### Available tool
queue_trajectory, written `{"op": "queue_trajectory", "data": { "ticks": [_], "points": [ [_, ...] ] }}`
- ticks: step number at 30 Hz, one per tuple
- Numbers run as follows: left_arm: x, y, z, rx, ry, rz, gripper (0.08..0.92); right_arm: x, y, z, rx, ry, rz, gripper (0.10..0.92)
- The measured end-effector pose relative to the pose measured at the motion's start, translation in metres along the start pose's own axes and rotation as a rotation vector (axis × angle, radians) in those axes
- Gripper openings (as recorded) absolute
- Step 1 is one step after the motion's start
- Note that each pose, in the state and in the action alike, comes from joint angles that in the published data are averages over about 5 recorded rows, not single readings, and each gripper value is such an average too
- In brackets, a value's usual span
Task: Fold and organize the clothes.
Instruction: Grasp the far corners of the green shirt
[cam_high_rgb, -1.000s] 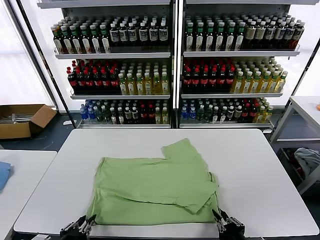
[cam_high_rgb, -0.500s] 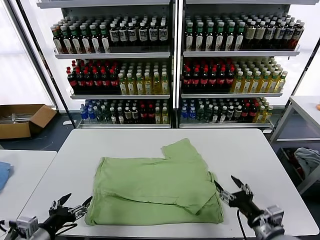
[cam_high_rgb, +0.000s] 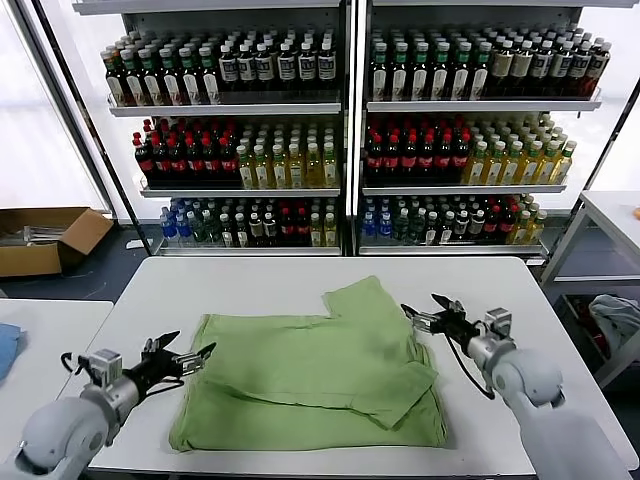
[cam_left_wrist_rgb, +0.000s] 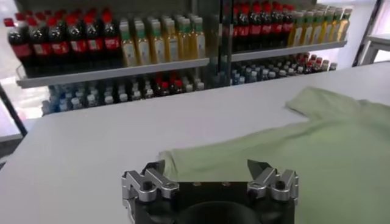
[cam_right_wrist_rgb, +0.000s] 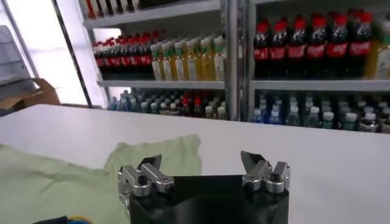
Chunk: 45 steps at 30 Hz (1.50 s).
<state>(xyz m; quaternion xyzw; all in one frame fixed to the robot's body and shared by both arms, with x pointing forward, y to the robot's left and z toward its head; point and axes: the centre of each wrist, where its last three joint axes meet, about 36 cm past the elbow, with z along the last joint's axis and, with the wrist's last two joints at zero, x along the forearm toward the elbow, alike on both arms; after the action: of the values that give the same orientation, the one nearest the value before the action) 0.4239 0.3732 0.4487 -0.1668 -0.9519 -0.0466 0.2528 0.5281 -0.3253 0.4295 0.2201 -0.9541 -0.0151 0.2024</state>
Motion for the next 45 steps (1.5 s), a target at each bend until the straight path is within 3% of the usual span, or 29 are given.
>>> {"op": "queue_trajectory", "data": {
  "ticks": [11,28,45],
  "points": [
    [-0.067,0.028,-0.016,-0.014,0.037,-0.027,0.823,-0.076,-0.005,-0.029,-0.003,0.083,-0.014,0.823],
    [-0.093,0.029,-0.001,-0.02,0.122,-0.04,0.806,-0.115,0.006,-0.02,0.002,0.186,-0.031,0.811],
    [-0.094,0.028,0.013,0.001,0.164,-0.029,0.333,-0.119,0.015,-0.012,-0.022,0.209,-0.057,0.343]
  ]
}}
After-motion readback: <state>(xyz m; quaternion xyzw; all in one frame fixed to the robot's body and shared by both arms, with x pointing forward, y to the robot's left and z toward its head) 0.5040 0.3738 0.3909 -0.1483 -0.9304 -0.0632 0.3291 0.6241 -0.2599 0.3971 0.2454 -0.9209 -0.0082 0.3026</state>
